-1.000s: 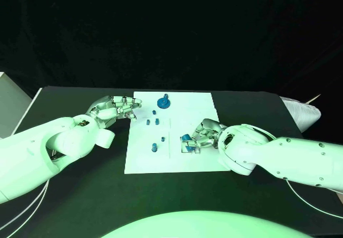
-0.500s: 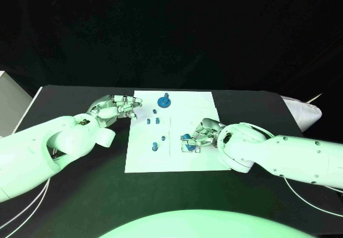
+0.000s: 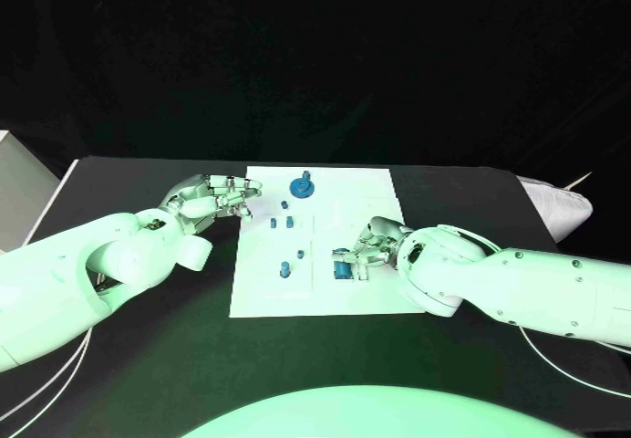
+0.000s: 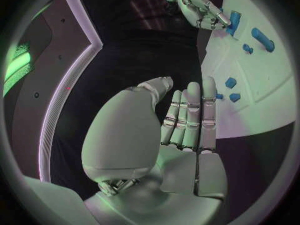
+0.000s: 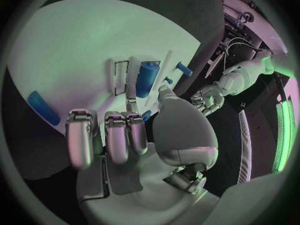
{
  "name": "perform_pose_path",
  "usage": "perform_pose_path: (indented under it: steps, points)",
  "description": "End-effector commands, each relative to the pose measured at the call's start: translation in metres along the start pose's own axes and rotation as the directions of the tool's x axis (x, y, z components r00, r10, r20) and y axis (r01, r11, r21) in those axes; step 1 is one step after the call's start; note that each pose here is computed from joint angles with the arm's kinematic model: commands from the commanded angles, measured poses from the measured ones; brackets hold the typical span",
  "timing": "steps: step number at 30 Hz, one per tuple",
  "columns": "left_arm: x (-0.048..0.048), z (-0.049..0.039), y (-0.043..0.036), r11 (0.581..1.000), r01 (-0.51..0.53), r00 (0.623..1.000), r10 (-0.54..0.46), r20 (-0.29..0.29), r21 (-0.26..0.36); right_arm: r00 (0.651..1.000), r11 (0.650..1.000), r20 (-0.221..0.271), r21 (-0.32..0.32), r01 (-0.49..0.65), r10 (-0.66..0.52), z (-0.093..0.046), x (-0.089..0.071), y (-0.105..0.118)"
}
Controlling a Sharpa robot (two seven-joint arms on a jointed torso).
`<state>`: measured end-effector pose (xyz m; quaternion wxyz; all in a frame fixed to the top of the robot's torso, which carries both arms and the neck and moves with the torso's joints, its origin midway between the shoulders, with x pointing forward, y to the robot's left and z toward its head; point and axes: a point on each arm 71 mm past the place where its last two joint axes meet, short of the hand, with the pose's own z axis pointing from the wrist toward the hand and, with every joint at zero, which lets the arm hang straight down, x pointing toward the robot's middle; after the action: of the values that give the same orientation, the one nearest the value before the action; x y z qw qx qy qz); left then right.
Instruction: Assemble the parts on the task board
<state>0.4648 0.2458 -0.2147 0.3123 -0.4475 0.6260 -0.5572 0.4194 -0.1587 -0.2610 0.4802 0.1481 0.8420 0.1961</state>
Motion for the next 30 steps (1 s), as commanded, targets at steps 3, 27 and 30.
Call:
perform_pose_path:
  steps: [3, 27, 30]
  points:
    - [0.0017, 0.0004, -0.0007, 1.000, 0.007, 1.000, -0.007, -0.011, 0.004, 1.000, 0.999, 0.006, -0.045, 0.018, -0.018, -0.002, 0.002, 0.006]
    - [-0.0001, -0.0010, 0.0002, 1.000, 0.013, 1.000, -0.013, -0.001, 0.017, 0.982, 0.988, 0.147, -0.116, -0.100, 0.117, -0.027, -0.037, -0.037]
    - [0.0002, -0.0013, 0.0002, 1.000, 0.017, 1.000, -0.017, -0.004, 0.025, 0.981, 0.990, 0.157, -0.098, -0.103, 0.118, -0.031, -0.047, -0.052]
